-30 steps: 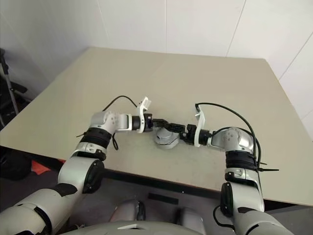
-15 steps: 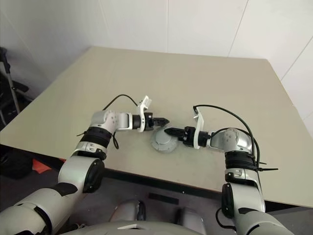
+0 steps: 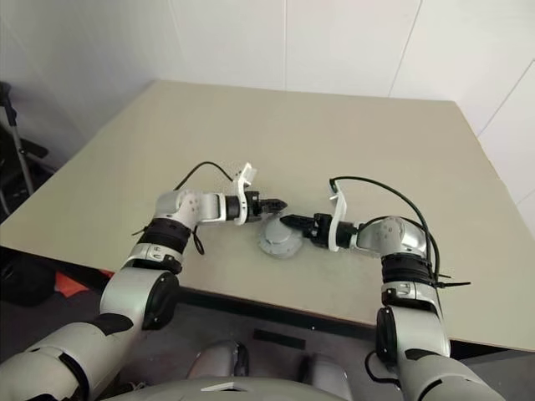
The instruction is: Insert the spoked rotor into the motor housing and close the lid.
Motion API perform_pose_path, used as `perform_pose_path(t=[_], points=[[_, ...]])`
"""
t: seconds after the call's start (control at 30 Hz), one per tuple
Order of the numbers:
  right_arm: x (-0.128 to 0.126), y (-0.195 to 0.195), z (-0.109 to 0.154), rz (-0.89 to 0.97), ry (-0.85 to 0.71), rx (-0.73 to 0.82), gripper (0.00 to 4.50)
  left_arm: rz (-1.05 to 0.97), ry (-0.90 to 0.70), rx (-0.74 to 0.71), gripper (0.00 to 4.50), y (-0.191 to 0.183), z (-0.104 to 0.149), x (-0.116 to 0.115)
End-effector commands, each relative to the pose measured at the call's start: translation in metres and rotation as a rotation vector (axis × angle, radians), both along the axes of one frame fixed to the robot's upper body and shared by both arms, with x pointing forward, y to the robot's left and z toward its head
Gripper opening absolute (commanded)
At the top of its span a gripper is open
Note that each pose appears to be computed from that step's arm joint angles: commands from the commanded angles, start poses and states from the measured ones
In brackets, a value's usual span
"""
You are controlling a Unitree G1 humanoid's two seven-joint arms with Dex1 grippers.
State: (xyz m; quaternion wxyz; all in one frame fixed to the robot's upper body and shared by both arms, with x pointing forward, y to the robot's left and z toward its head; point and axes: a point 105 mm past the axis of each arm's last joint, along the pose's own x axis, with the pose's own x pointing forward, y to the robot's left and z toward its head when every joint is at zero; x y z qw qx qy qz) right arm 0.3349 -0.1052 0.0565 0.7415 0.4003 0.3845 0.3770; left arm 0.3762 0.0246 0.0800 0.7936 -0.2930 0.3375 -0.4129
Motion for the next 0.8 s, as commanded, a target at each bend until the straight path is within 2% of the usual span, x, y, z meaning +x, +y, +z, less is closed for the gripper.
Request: perform_pose_path(t=[0.03, 0.27, 0.8], points=[[0.011, -0.001, 0.006, -0.037, -0.038, -0.005, 2.10, 0.074, -0.097, -0.052, 0.00, 0.015, 0.020, 0.013], [0.018, -0.004, 0.001, -0.064, -0.034, -0.023, 2.10, 0.144, -0.129, -0.075, 0.00, 0.031, 0.024, 0.017], [0.031, -0.011, 0.000, -0.129, -0.023, -0.033, 2.00, 0.162, -0.128, -0.075, 0.00, 0.032, 0.022, 0.016]])
